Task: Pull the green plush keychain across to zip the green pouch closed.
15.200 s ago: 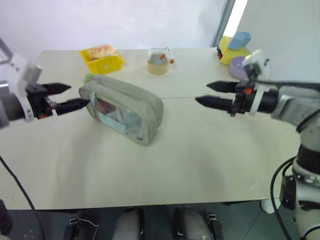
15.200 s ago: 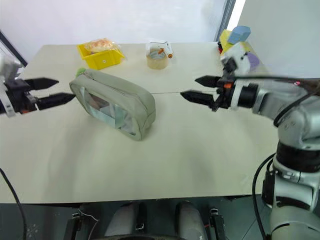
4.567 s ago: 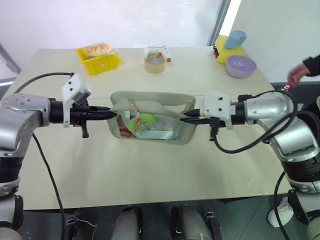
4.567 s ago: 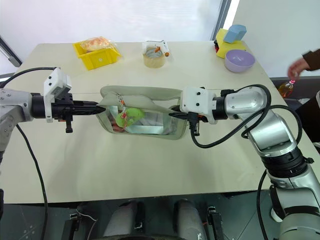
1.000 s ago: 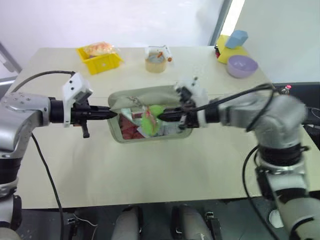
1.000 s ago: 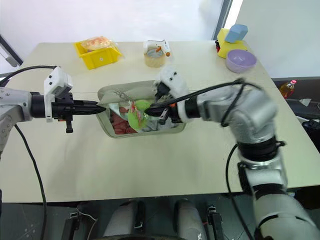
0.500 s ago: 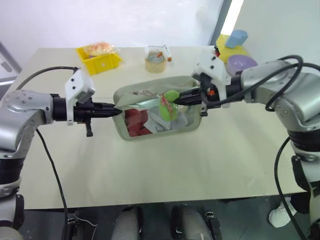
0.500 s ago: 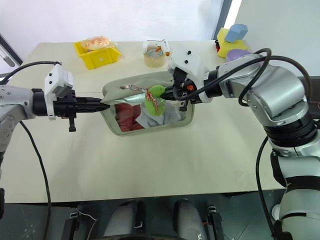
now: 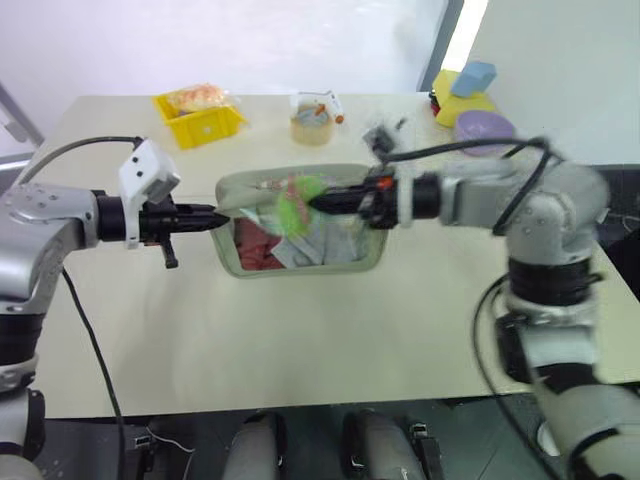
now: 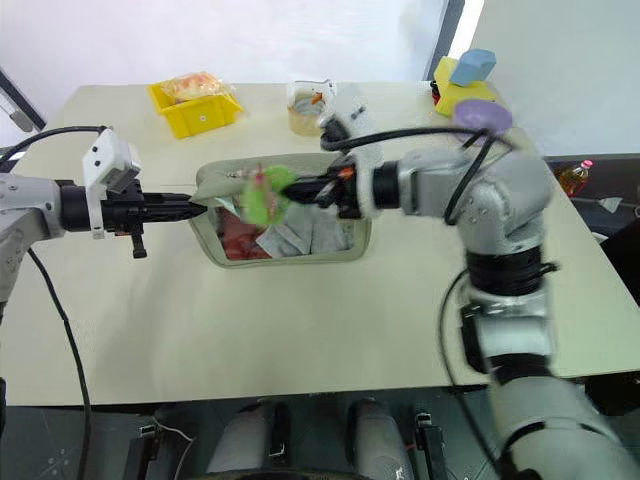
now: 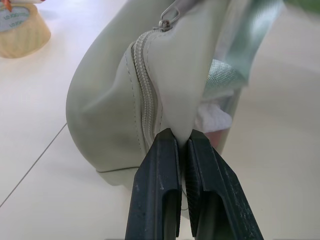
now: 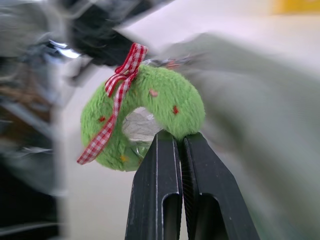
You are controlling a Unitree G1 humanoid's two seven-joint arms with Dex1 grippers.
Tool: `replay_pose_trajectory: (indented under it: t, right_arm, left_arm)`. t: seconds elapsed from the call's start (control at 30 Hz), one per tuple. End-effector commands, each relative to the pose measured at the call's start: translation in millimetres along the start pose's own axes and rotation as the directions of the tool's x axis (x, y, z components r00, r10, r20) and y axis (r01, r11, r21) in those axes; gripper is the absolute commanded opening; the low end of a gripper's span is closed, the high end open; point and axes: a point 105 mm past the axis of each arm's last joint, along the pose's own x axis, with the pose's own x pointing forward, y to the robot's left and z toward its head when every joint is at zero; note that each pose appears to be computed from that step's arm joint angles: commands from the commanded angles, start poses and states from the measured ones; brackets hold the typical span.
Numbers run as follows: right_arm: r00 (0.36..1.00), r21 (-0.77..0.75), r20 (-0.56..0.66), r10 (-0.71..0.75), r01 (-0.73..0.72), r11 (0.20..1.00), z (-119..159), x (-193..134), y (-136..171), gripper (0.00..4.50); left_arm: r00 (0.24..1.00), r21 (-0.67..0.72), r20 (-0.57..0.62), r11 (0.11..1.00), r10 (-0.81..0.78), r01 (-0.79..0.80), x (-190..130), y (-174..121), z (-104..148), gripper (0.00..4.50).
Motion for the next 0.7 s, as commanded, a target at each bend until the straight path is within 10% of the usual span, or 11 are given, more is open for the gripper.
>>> replay_pose_trajectory:
  t: [0.03,0.2,0.7]
  right_arm:
    - [0.999,-0.034,0.039,0.008,-0.007,0.999,7.0,1.8,10.8,0.65]
    - [0.997,-0.104,0.027,-0.072,0.075,0.992,9.7,-3.6,0.1,2.94]
    - [0.999,-0.278,0.044,-0.027,0.038,0.96,17.7,33.2,16.1,2.94]
  left_arm:
    - [1.0,0.043,0.022,0.999,0.019,-0.02,-6.9,0.1,12.1,0.0]
    - [1.0,0.039,0.017,0.999,0.026,-0.026,-10.5,-0.5,11.4,0.0]
    - [0.999,0.038,0.022,0.999,0.026,-0.026,-8.9,-1.2,12.0,0.0]
